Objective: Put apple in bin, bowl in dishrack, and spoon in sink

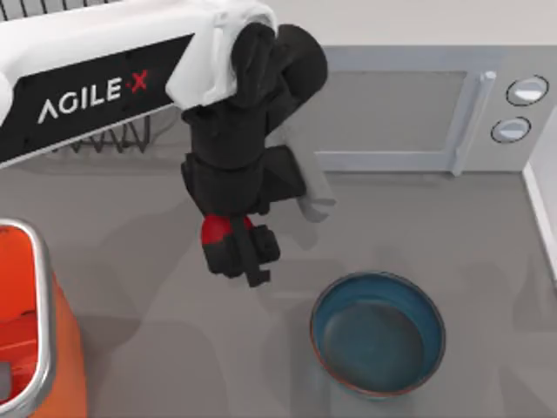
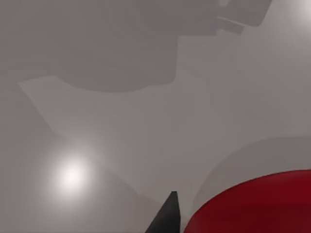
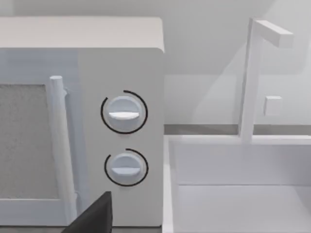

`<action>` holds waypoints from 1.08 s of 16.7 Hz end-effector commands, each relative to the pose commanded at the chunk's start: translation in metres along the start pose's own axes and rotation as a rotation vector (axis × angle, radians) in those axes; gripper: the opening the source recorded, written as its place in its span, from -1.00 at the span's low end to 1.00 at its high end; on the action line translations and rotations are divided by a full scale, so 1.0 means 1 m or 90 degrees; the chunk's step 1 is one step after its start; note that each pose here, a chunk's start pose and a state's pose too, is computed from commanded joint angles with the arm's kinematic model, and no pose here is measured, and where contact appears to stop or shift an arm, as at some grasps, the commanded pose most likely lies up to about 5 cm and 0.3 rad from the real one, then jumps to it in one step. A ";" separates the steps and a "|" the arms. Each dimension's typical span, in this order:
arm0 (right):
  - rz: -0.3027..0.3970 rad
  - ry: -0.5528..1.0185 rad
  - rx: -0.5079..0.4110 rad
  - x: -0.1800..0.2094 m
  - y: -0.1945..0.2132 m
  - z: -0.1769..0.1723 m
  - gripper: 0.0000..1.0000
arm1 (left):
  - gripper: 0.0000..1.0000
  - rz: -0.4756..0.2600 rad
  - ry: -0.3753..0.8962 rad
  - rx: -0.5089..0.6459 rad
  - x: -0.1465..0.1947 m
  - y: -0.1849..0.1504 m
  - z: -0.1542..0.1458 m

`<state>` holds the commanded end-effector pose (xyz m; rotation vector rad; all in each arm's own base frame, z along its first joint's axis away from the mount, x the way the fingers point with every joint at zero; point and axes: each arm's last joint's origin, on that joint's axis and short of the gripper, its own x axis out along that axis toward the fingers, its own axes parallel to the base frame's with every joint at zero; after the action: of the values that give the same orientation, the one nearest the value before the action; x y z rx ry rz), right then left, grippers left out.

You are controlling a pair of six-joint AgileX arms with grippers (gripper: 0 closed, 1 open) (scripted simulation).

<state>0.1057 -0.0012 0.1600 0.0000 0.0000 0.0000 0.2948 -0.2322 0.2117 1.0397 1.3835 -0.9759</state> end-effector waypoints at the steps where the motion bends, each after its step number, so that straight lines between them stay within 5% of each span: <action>1: 0.000 0.000 0.000 0.000 0.000 0.000 1.00 | -1.00 0.000 0.000 0.000 0.000 0.000 0.000; 4: 0.000 0.000 0.000 0.000 0.000 0.000 1.00 | -1.00 -0.002 0.000 -0.053 -0.004 0.004 -0.009; 8: 0.000 0.000 0.000 0.000 0.000 0.000 1.00 | -1.00 -0.010 -0.005 -0.250 -0.016 0.015 -0.043; 12: 0.000 0.000 0.000 0.000 0.000 0.000 1.00 | -1.00 -0.021 -0.011 -0.559 -0.030 0.023 -0.098; 18: 0.000 0.000 0.000 0.000 0.000 0.000 1.00 | -1.00 -0.045 -0.016 -1.126 -0.041 0.008 -0.190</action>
<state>0.1057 -0.0012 0.1600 0.0000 0.0000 0.0000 0.2504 -0.0501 0.2650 -0.3755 1.5626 0.3794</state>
